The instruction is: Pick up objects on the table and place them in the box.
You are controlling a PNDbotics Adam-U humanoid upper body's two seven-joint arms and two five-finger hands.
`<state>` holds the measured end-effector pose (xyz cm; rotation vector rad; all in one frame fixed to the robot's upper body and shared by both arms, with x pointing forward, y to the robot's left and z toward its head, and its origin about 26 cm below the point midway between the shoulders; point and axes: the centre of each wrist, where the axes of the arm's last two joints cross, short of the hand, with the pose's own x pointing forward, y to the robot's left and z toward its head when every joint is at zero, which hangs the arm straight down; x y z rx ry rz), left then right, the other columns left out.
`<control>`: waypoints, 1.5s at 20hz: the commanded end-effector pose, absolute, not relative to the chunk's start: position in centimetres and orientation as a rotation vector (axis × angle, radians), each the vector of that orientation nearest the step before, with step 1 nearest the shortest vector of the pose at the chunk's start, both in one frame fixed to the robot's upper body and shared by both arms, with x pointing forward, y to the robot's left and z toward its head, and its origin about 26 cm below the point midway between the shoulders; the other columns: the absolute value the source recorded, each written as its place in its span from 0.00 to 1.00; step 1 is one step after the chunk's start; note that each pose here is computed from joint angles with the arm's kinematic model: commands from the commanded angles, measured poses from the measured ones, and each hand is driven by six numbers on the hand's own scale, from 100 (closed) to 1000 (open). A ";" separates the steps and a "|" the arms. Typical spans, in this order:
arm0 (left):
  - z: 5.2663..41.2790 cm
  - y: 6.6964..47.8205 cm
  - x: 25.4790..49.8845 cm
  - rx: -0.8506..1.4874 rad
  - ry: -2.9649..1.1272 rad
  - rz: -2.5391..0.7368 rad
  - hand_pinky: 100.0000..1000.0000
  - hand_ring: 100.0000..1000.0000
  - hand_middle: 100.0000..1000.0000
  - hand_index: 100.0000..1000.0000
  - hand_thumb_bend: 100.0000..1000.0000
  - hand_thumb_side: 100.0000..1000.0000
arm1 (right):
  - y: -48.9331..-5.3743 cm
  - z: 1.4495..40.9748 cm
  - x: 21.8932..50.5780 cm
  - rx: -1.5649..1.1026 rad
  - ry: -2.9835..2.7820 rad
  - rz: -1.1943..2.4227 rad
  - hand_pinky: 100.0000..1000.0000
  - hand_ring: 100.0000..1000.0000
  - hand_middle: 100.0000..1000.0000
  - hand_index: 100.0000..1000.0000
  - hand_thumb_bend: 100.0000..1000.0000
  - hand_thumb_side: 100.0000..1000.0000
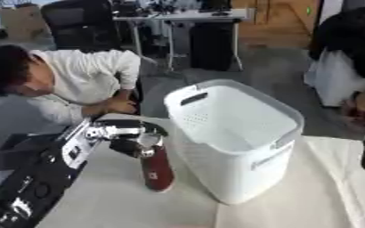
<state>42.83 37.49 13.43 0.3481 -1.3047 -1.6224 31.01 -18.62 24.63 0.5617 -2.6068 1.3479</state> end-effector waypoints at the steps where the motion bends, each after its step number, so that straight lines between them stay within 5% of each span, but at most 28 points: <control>1: 13.3 37.7 42.9 0.208 -1.192 -1.919 0.79 1.00 1.00 1.00 0.36 0.62 | -18.4 25.5 30.8 0.514 -2.708 1.689 0.04 0.35 0.41 0.61 0.00 1.00; 6: 13.2 37.7 42.9 0.208 -1.165 -1.932 0.73 1.00 1.00 1.00 0.33 0.54 | -18.4 25.5 30.8 0.514 -2.708 1.689 0.04 0.35 0.41 0.61 0.00 1.00; 20: 12.5 37.7 42.9 0.194 -1.127 -1.957 0.52 0.79 1.00 1.00 0.28 0.50 | -18.4 25.5 30.8 0.515 -2.704 1.694 0.04 0.35 0.41 0.61 0.00 1.00; 23: 12.5 37.7 42.9 0.198 -1.121 -1.960 0.45 0.70 0.98 1.00 0.22 0.41 | -18.4 25.5 30.8 0.516 -2.704 1.694 0.04 0.35 0.41 0.61 0.00 1.00; 30: 12.7 37.7 42.9 0.199 -1.132 -1.954 0.42 0.67 0.93 1.00 0.20 0.42 | -18.4 25.5 30.8 0.515 -2.702 1.696 0.04 0.35 0.41 0.61 0.00 1.00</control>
